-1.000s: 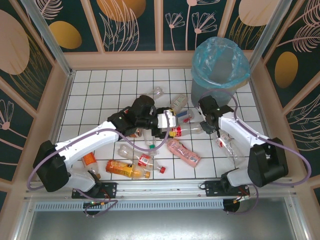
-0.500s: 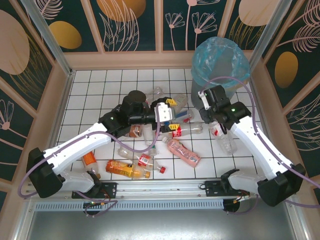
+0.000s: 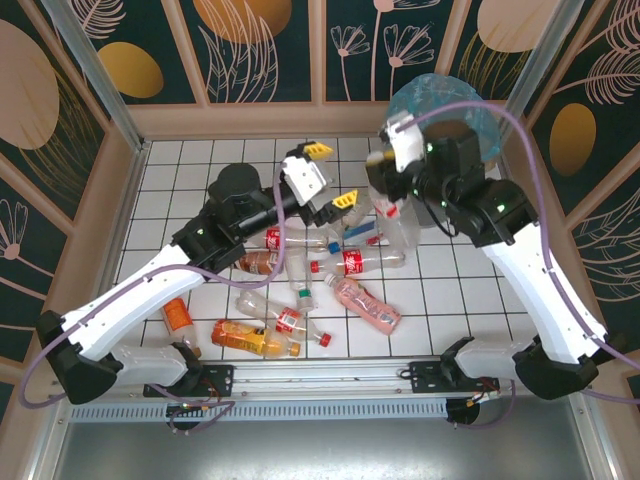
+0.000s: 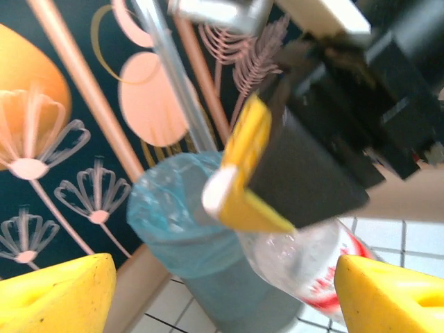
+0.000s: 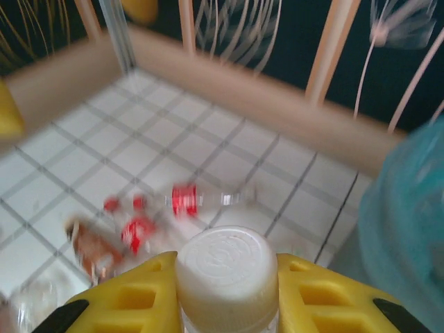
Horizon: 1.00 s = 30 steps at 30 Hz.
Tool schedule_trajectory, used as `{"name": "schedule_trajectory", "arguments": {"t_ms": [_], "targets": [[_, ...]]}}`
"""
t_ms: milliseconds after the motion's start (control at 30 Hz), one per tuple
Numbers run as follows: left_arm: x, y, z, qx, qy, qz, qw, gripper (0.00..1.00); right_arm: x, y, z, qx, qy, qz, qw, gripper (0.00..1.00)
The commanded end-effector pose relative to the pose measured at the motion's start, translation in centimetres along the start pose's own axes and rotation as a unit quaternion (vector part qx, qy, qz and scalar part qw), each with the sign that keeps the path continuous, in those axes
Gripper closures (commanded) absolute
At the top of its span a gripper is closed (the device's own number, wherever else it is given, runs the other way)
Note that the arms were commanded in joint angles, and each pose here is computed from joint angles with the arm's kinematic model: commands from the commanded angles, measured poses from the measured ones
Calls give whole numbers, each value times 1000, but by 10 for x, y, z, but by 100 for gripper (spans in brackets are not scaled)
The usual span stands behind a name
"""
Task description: Put the plastic bottles in the bin
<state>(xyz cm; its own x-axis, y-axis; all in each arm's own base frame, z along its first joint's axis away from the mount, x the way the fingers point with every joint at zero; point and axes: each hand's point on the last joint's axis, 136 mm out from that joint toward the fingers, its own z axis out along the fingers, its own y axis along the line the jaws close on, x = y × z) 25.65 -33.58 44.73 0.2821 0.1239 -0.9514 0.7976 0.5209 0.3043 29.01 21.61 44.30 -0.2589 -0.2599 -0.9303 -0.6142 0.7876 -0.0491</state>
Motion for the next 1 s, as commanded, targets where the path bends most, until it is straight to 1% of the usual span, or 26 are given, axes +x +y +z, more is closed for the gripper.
{"name": "schedule_trajectory", "arguments": {"t_ms": [0, 33, 100, 167, 200, 300, 333, 367, 467, 533, 600, 667, 833, 900, 967], "targets": [[-45, 28, -20, -68, -58, -25, 996, 17, -84, -5, -17, 16, -139, -40, 989, 88], [-47, 29, -21, -70, -60, -26, 995, 17, -100, -7, -23, 24, -170, -49, 984, 88], [-50, 29, -20, -69, -64, -33, 995, 17, -132, -23, -37, 67, -235, -61, 968, 90], [-50, 28, -17, -62, -66, -45, 995, 17, -150, -47, -47, 116, -279, -62, 951, 90], [-50, 27, -14, -58, -66, -54, 995, 17, -154, -59, -49, 139, -290, -60, 945, 90], [-45, 18, -2, -30, -63, -74, 995, 18, -152, -110, -45, 208, -305, -46, 928, 92], [-42, 14, 3, -19, -60, -78, 995, 18, -148, -125, -42, 227, -309, -43, 923, 94], [-39, 11, 7, -10, -58, -81, 995, 18, -142, -140, -38, 250, -310, -41, 916, 100], [-28, 6, 20, 3, -49, -76, 996, 17, -115, -177, -19, 305, -299, -30, 904, 100], [-18, 8, 27, -7, -31, -70, 997, 17, -97, -191, -4, 310, -291, -14, 905, 100], [-7, 14, 31, -30, -18, -76, 997, 17, -80, -199, 12, 305, -280, 1, 910, 100], [3, 15, 31, -39, -9, -76, 996, 16, -62, -208, 31, 301, -262, 14, 917, 100], [24, 10, 31, -37, 16, -79, 996, 16, -25, -221, 65, 272, -242, 43, 930, 100], [32, 9, 27, -41, 19, -78, 996, 15, -14, -224, 74, 262, -241, 49, 933, 100], [37, 9, 20, -50, 10, -80, 995, 14, 0, -222, 85, 243, -239, 56, 938, 100]]}}
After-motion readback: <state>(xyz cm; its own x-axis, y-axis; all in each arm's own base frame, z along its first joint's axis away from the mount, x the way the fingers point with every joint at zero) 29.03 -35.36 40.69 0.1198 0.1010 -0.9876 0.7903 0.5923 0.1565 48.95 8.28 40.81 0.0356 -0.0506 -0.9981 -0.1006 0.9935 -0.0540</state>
